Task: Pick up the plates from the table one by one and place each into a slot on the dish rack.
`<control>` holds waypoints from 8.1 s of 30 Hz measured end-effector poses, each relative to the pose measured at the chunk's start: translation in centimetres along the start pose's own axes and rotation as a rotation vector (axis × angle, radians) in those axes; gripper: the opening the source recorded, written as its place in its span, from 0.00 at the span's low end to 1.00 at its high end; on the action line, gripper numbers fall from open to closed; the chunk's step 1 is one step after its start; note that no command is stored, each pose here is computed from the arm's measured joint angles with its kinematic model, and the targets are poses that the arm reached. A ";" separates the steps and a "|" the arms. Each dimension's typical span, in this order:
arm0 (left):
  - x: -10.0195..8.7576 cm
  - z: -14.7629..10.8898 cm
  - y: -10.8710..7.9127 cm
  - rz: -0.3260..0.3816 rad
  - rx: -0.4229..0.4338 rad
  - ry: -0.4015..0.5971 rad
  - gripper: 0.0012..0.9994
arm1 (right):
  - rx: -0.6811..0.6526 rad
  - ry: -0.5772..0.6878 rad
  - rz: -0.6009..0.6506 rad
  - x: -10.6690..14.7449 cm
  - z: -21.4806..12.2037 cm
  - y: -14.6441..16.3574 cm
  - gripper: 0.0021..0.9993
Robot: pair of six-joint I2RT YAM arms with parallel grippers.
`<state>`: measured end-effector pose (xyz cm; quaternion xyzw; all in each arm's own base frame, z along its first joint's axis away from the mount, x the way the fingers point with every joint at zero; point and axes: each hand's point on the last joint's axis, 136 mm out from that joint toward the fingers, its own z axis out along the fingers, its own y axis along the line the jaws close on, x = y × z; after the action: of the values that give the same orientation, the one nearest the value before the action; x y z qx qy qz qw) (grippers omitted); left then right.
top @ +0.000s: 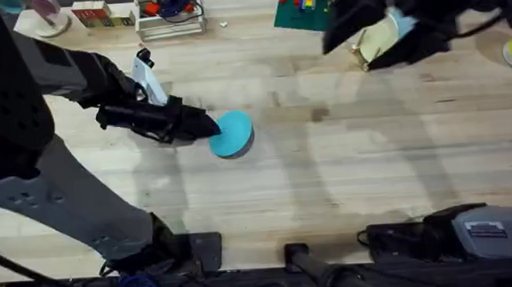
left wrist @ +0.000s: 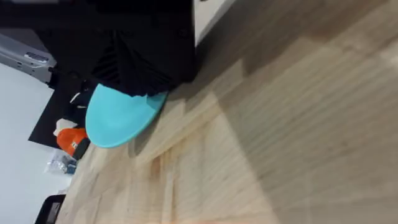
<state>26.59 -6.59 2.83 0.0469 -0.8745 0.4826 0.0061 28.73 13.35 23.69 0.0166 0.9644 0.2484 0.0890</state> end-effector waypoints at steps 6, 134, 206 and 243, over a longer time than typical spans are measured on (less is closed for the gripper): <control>0.0 0.0 0.0 0.000 0.000 0.000 0.04 | -0.005 0.069 -0.004 -0.2 4.5 2.7 0.99; -1.6 -4.5 -3.9 0.161 -0.148 -0.025 0.04 | 0.232 0.316 -0.306 5.1 18.7 5.5 0.03; 4.0 -14.7 -16.8 0.425 -0.787 -0.316 1.00 | 0.555 -0.086 -0.326 -4.8 -6.0 -5.4 0.03; 4.0 -14.7 -16.9 0.426 -0.787 -0.317 1.00 | 0.548 -0.212 -0.316 -8.9 -11.1 -13.7 0.03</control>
<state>23.63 -3.37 25.14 -0.0660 -0.9713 0.0921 -0.2092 35.66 -4.62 28.11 -0.0842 0.9714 -0.0400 0.2185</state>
